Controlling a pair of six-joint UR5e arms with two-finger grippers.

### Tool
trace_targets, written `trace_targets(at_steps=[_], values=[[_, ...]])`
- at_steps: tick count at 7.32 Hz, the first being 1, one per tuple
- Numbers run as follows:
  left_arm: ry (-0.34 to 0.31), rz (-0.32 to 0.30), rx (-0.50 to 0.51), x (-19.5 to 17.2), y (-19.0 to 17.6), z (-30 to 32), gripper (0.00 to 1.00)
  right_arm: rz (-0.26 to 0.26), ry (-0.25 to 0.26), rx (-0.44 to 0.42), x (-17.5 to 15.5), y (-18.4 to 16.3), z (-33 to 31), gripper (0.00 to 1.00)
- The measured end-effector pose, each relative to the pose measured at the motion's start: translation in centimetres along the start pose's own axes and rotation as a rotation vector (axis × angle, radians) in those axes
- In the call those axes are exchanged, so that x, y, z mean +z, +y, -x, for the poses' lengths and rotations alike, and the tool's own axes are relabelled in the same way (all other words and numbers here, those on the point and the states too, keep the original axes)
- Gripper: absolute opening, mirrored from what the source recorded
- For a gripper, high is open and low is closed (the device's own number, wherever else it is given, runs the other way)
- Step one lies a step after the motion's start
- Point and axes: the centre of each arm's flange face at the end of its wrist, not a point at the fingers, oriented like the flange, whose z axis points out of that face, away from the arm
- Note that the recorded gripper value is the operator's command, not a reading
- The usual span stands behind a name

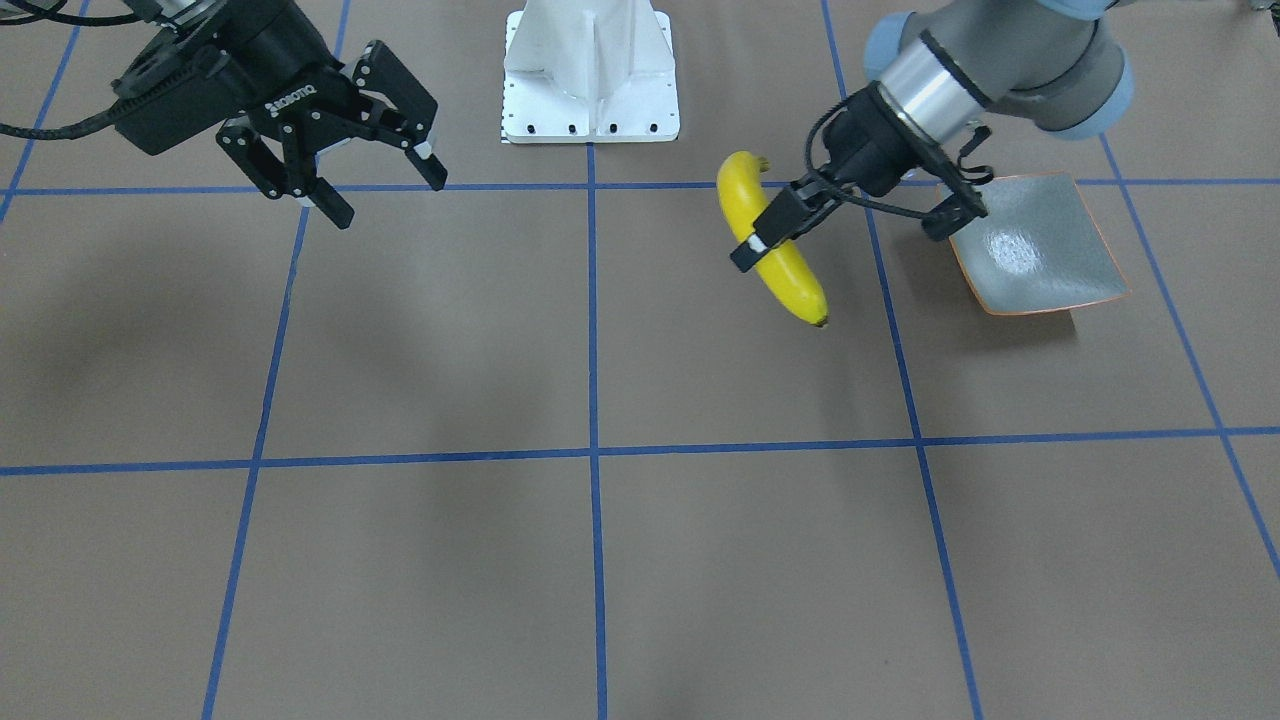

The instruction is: Transfer all bananas from basket to plate

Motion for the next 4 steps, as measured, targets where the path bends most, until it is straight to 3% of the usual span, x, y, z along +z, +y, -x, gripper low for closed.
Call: trace_targets(at_steps=[2,4], values=[[-0.121,-0.106,0.044,-4.6,-5.0,9.9,0.0,-0.03,0.054,0.034,0.4,-0.9,-2.8,1.0],[-0.25,-0.168,0.073,-7.6,-8.1,18.0,0.0,-0.044,0.093,0.061,0.8,-1.7,-4.6,1.0]])
